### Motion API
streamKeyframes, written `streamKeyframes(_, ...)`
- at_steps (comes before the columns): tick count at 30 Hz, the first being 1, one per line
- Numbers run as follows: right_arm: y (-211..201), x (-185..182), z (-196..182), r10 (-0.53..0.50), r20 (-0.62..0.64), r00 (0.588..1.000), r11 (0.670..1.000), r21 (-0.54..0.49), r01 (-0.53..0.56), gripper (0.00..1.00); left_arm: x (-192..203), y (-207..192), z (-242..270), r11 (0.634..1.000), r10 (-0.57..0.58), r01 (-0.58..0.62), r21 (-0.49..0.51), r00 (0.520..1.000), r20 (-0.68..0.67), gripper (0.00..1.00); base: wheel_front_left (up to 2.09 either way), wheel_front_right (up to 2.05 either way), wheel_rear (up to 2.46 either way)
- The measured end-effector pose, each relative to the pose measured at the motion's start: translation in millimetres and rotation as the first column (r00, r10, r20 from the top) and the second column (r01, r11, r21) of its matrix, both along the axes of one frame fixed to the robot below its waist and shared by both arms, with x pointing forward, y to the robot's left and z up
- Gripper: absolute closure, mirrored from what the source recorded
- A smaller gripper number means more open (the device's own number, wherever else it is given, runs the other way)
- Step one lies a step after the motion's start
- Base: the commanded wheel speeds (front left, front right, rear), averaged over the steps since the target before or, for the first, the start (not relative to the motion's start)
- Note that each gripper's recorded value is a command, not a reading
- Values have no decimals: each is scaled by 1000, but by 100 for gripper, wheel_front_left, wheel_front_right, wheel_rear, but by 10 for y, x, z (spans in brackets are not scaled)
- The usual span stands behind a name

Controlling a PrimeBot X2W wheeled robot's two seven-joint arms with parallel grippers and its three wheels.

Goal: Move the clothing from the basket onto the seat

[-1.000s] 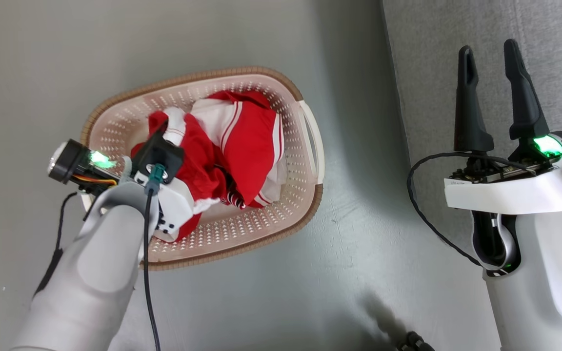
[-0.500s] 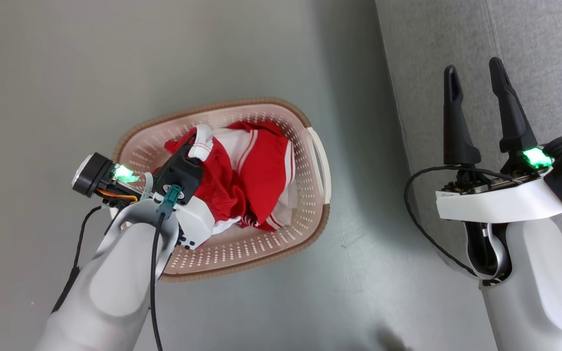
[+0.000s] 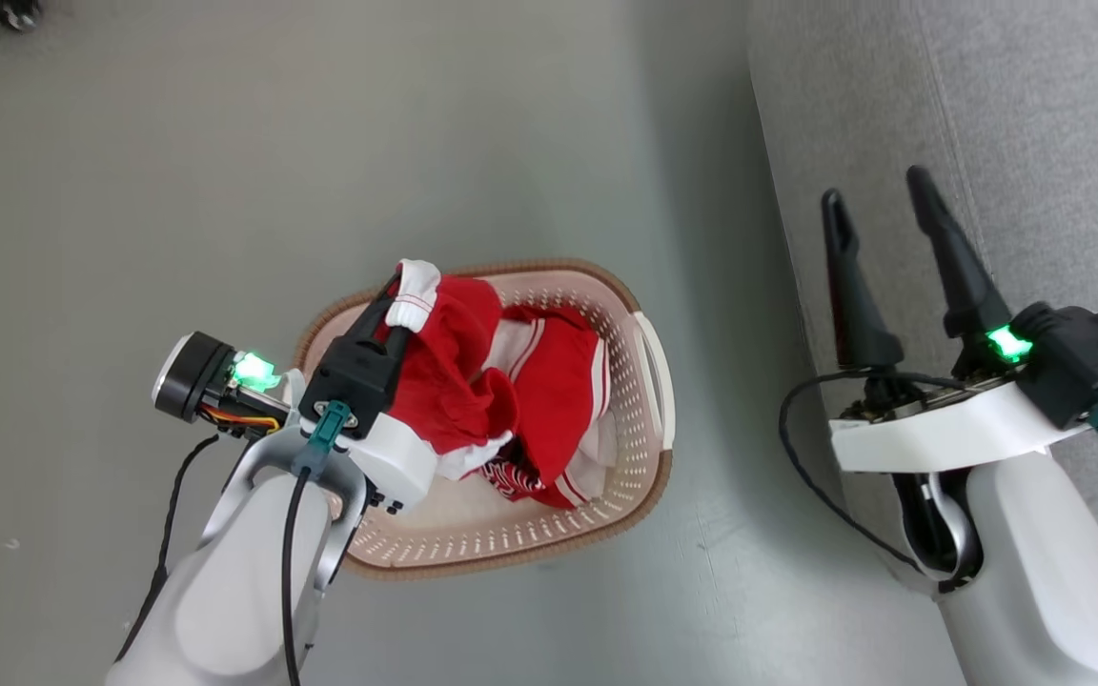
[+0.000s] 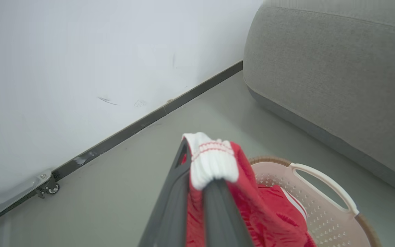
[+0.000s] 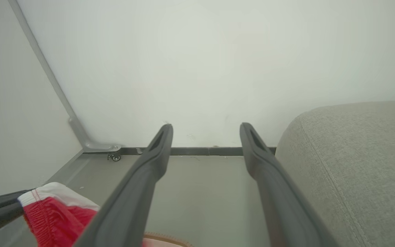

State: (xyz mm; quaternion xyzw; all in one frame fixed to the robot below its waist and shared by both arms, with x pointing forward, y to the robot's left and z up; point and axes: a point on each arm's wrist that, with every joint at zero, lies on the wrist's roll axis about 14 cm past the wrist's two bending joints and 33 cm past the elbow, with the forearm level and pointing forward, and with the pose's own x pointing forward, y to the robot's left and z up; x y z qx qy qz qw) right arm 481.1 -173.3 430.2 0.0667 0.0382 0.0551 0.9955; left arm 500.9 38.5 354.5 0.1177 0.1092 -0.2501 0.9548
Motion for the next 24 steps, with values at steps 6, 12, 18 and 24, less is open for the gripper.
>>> streamKeyframes(6,262,-57,139,98,23,995,995,-14,-97,0,-65,110,328,999,39,-37,-24,997,65,100,0,0,0)
streamKeyframes(12,516,-176,282,185,44,982,983,-24,-184,0,-216,232,635,996,76,-70,-55,990,116,100,0,0,0)
streamKeyframes(18,683,-340,362,239,50,970,971,-17,-238,0,-290,323,986,992,108,-94,-81,975,194,100,0,0,0)
streamKeyframes(24,787,-464,453,273,64,960,962,-11,-273,0,-361,365,1293,990,121,-96,-105,957,262,100,0,0,0)
